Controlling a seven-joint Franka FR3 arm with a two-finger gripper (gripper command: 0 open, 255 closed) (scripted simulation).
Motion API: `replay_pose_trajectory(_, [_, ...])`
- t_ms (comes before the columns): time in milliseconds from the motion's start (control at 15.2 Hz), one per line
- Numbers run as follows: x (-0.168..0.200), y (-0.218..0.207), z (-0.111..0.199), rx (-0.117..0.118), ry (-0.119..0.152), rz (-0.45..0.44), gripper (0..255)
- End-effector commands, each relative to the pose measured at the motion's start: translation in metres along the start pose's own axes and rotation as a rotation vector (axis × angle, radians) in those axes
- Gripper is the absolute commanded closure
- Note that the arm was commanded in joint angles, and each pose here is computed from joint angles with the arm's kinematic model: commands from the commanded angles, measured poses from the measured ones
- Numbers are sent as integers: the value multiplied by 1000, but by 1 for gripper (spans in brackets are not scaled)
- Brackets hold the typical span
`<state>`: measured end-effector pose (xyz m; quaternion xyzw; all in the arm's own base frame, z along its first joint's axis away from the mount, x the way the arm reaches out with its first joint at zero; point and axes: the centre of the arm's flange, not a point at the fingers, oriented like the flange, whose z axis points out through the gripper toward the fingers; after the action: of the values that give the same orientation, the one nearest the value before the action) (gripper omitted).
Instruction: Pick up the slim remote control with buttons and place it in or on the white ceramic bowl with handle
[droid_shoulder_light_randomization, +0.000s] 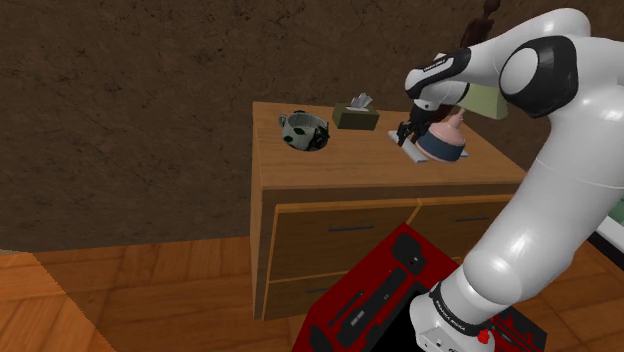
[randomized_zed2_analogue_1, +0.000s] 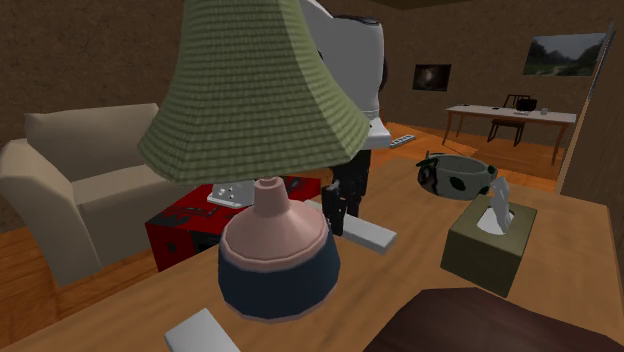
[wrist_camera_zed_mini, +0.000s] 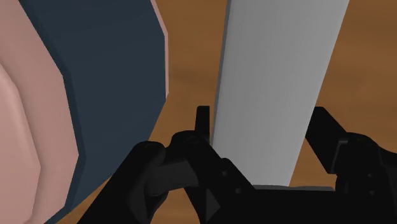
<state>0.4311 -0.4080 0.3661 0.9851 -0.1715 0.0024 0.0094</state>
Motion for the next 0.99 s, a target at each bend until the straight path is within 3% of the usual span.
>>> replay_pose_trajectory(0, [1, -1, -12, 0, 1, 0, 255])
replay_pose_trajectory(924, [1, 1, -86, 0, 1, 0, 255])
